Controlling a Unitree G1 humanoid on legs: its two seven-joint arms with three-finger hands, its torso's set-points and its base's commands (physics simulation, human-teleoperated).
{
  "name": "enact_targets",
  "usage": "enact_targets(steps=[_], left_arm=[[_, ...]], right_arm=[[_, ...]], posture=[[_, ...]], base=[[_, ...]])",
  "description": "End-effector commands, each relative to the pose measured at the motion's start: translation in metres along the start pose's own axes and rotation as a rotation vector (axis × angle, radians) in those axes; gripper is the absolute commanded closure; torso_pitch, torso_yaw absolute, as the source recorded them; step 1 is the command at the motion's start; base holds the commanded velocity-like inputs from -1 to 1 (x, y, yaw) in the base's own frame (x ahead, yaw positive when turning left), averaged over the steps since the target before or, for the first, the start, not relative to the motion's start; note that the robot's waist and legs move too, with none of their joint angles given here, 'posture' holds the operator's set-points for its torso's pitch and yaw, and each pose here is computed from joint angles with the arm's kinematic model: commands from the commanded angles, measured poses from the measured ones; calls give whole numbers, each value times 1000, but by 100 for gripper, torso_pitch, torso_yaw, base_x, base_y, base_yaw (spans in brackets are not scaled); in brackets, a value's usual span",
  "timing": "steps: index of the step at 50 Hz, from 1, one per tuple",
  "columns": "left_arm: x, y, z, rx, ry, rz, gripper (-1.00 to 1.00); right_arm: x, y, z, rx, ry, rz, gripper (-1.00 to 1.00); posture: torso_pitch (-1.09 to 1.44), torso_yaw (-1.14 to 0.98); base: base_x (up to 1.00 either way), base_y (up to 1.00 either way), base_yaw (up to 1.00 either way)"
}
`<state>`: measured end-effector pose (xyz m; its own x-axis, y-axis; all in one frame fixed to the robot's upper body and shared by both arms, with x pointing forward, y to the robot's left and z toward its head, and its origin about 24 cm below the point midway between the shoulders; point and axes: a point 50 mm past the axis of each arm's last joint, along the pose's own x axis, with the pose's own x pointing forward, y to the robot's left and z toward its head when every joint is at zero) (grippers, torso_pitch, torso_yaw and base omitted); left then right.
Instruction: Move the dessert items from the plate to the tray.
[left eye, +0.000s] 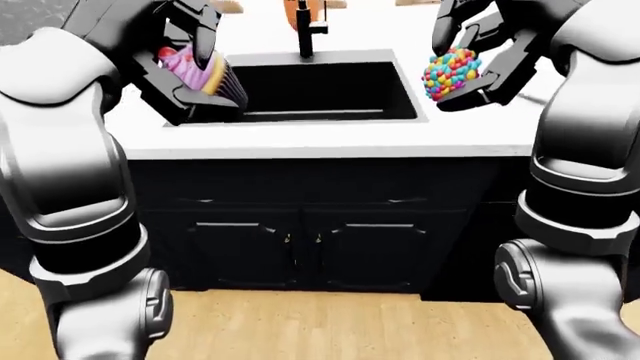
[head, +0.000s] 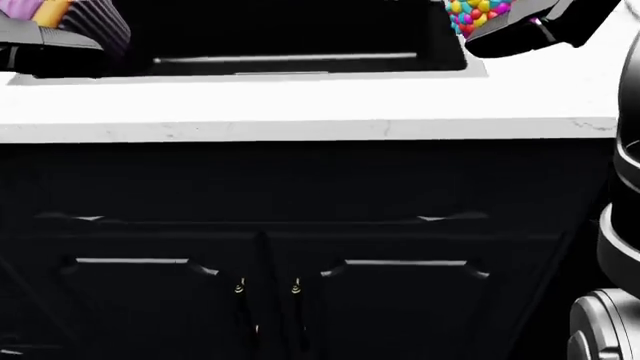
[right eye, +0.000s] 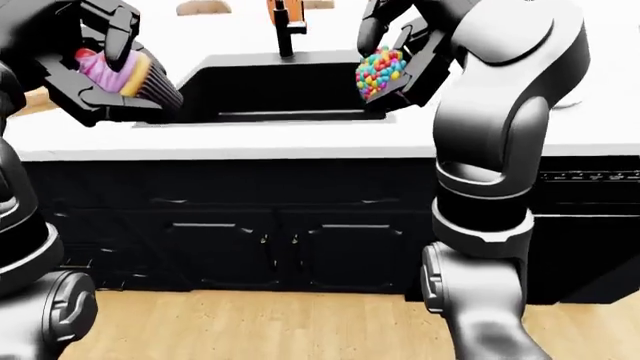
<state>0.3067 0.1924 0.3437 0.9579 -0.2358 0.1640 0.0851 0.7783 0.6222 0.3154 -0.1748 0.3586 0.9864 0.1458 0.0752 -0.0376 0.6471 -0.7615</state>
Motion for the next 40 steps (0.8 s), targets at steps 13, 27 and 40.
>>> enact_targets(steps=[13,27,40], left_arm=[[-6,13,14,13,-51,61,100],[-7,23,20,16,-55,71,100],[-6,21,17,16,-54,70,100]], right_arm=[[-5,-5,11,-16,-61,-37,100],[-5,-1,13,-19,-76,-14,100],[-4,3,10,-14,-73,-1,100]], posture=[[0,0],[0,0],[0,0]], base=[[11,100,0],[11,100,0],[11,100,0]])
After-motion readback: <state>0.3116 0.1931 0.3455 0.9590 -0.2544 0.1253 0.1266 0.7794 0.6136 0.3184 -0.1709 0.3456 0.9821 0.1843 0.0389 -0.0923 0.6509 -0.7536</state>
